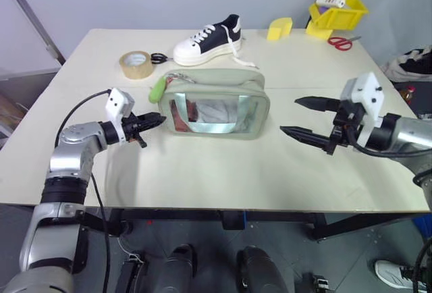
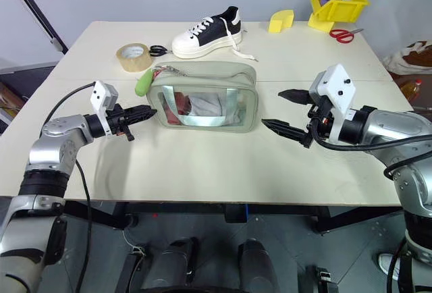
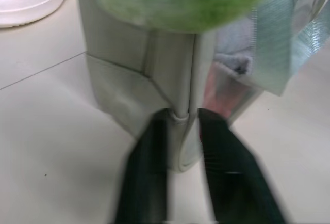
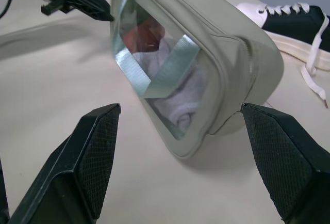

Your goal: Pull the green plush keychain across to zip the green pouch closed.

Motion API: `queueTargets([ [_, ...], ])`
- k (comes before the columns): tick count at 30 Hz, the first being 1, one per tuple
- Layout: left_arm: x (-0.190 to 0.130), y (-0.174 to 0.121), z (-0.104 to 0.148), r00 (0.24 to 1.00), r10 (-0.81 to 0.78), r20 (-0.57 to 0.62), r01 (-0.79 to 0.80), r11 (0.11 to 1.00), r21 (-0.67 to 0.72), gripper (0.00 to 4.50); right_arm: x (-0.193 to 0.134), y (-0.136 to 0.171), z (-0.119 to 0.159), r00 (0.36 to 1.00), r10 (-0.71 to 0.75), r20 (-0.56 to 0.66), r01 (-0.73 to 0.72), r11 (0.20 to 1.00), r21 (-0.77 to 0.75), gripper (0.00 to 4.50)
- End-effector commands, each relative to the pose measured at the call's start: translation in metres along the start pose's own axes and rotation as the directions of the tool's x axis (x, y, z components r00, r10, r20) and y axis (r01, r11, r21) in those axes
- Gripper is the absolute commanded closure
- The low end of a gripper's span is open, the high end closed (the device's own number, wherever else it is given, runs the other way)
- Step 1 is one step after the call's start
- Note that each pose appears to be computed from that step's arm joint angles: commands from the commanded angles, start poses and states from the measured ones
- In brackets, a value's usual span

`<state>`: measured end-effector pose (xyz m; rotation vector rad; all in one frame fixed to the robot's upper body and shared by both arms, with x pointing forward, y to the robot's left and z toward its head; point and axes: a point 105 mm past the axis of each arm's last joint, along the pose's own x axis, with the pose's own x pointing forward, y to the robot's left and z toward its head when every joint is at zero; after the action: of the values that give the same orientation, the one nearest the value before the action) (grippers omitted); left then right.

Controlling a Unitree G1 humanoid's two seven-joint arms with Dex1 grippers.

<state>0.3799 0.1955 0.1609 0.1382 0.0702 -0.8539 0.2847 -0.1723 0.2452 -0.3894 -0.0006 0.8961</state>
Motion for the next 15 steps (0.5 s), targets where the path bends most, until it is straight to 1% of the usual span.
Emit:
queueTargets([
  [1, 0.000, 0.002, 0.017, 0.999, -0.002, 0.042, 0.000, 0.999, 0.047, 4.42, -0.004, -0.001, 0.016, 0.999, -0.018, 0.036, 0.019, 0.999, -0.050, 0.62],
  [8, -0.009, -0.004, 0.021, 0.999, -0.011, 0.042, 0.008, 0.997, 0.078, 4.42, 0.000, 0.001, 0.020, 0.998, -0.009, 0.056, 0.011, 0.999, -0.040, 0.62],
  [15, -0.013, -0.007, 0.018, 1.000, -0.010, 0.026, 0.008, 0.997, 0.082, 4.42, 0.005, 0.002, 0.020, 0.998, 0.002, 0.069, 0.000, 1.000, -0.031, 0.62],
])
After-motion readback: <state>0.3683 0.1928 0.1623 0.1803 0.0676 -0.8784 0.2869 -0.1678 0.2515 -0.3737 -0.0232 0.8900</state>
